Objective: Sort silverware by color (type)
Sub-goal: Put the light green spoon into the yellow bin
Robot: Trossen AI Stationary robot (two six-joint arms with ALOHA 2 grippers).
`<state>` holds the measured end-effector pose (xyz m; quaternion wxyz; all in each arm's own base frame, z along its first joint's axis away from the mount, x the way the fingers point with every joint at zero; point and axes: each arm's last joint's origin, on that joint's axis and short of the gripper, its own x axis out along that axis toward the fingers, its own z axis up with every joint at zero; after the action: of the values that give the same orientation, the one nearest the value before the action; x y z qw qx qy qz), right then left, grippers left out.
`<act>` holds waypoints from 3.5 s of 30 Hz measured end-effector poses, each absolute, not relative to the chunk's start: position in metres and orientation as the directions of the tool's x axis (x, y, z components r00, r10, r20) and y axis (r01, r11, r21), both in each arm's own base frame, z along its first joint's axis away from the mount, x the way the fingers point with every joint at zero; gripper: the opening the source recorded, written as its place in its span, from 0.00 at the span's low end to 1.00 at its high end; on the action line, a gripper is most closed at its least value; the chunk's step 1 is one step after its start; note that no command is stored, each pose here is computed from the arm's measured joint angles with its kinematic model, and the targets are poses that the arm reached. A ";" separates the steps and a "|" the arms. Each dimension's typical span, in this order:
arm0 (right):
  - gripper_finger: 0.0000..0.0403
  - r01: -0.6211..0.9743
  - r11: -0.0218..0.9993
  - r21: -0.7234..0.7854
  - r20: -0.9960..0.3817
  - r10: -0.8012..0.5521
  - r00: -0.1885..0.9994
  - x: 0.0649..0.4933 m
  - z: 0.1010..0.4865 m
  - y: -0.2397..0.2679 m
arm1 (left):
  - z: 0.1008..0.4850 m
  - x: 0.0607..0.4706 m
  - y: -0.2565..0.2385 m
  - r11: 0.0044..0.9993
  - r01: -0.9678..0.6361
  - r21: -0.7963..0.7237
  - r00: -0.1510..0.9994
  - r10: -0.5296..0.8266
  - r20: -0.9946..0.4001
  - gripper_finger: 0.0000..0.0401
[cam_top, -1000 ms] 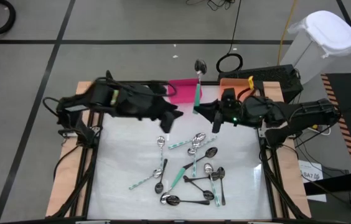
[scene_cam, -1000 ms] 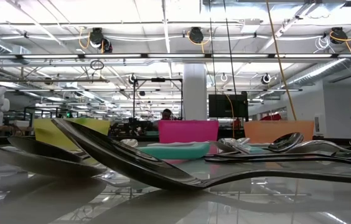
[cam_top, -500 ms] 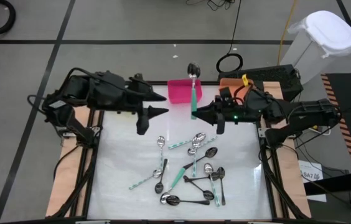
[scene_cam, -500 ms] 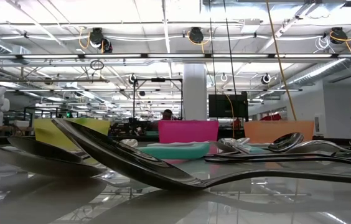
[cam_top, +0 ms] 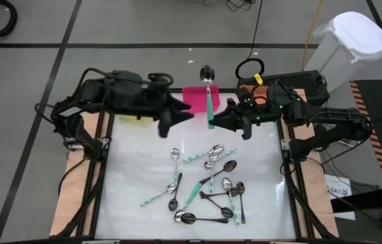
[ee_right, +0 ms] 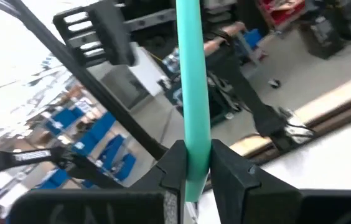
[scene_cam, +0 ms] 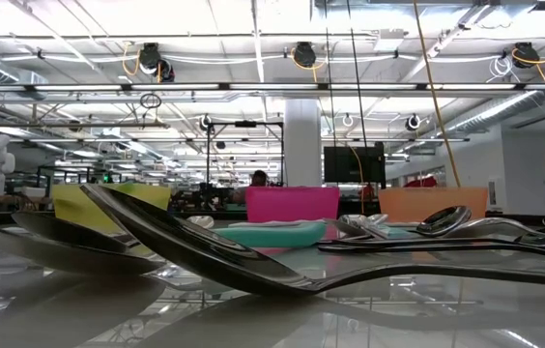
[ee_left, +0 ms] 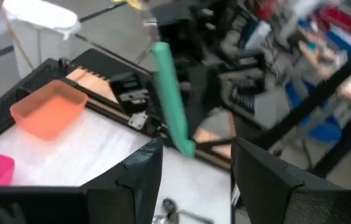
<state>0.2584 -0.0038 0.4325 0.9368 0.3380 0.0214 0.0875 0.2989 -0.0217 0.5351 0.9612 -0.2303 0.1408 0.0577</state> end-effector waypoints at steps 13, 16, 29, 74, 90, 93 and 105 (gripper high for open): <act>0.11 -0.205 0.767 0.608 0.046 0.224 0.974 0.262 0.433 -0.014 | 0.522 0.335 -0.014 0.844 -0.180 -0.505 0.962 0.042 -0.271 0.48; 0.11 -0.220 0.785 0.580 0.059 0.230 0.972 0.261 0.435 -0.014 | 0.519 0.338 -0.013 0.841 -0.200 -0.502 0.958 0.061 -0.279 0.48; 0.11 -0.196 0.819 0.539 0.090 0.175 0.980 0.261 0.438 -0.016 | 0.510 0.352 -0.011 0.836 -0.220 -0.503 0.951 0.070 -0.300 0.42; 0.26 -0.147 0.827 0.543 0.072 0.129 0.989 0.262 0.435 -0.029 | 0.514 0.352 -0.003 0.890 -0.232 -0.393 0.956 0.133 -0.262 0.10; 0.39 -0.054 0.834 0.549 -0.007 0.070 0.998 0.243 0.435 -0.040 | 0.518 0.285 0.023 0.861 -0.466 -0.205 0.813 0.325 -0.484 0.10; 0.39 -0.043 0.838 0.544 -0.004 0.055 0.998 0.238 0.437 -0.043 | 0.515 0.274 0.025 0.838 -0.519 -0.167 0.763 0.366 -0.533 0.10; 0.39 -0.001 0.859 0.512 -0.008 0.007 1.000 0.221 0.442 -0.051 | 0.504 0.253 0.014 0.787 -0.616 -0.043 0.619 0.449 -0.645 0.10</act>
<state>0.2213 -0.0507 0.4416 0.9640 0.2657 0.0049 0.0021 0.2526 0.0142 0.5040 0.8900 -0.1313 0.3183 0.2990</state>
